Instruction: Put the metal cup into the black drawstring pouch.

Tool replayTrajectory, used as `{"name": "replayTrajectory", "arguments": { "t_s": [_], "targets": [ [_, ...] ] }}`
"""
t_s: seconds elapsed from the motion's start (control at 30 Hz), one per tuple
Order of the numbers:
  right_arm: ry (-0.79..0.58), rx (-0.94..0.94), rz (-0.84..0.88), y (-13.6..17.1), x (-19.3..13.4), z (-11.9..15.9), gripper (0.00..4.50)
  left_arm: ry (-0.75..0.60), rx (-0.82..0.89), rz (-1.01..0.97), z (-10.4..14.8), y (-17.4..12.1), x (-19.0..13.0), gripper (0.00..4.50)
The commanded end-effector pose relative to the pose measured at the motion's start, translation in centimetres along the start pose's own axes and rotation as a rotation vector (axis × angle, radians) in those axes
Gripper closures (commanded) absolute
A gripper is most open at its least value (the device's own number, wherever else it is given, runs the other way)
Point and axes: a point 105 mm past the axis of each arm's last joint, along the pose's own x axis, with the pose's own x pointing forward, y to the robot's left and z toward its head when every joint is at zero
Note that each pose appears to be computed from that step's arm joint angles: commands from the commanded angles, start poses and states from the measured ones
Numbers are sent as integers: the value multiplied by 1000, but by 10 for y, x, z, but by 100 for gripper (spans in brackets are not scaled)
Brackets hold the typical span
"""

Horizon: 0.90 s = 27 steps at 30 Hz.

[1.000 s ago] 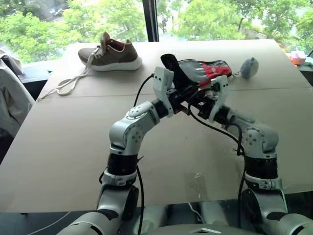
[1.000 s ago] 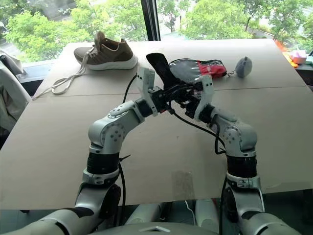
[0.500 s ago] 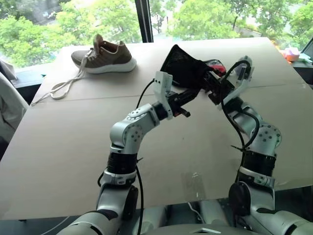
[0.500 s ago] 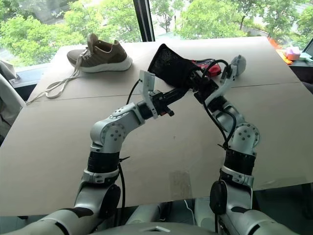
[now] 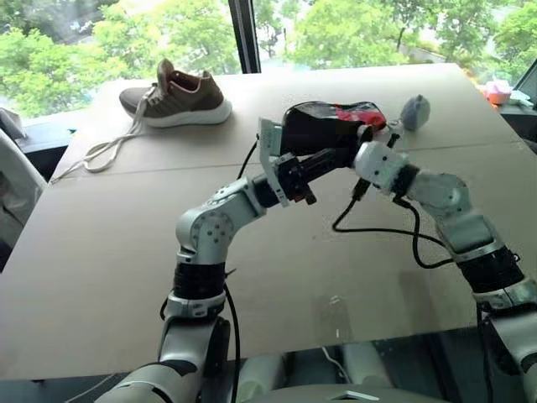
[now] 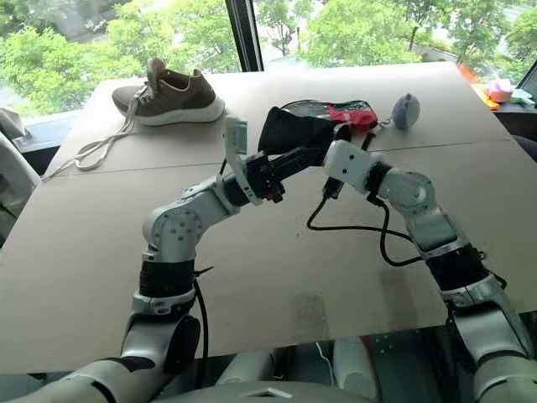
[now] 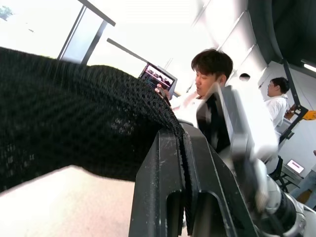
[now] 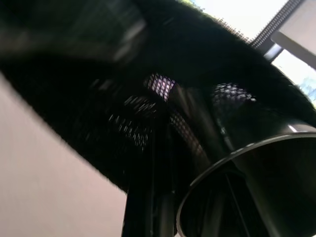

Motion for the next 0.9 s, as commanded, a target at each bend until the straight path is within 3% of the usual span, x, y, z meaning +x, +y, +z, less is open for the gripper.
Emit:
{"name": "replayTrajectory", "arguments": {
  "t_s": [0.03, 0.2, 0.37, 0.4, 0.57, 0.67, 0.9],
  "targets": [
    [51, -306, 119, 14, -3, -15, 443, -76, 45, -126, 18, -26, 12, 450],
    [30, -510, 185, 21, 0, -17, 443, -90, 45, -128, 19, -27, 18, 450],
    [11, -493, 163, 21, 8, -12, 443, -76, 33, -181, 12, -37, 22, 450],
    [4, -421, 127, 18, 9, -10, 443, -69, 28, -209, 10, -42, 21, 450],
    [-123, 439, -224, -24, 9, 2, 443, 20, 4, -287, -10, -58, 9, 450],
    [-264, 856, -274, -38, 5, 14, 443, 44, -2, -285, -14, -57, 4, 450],
    [-568, 1528, -317, -69, -7, 33, 443, 68, 8, -243, -19, -47, -1, 450]
  ]
}}
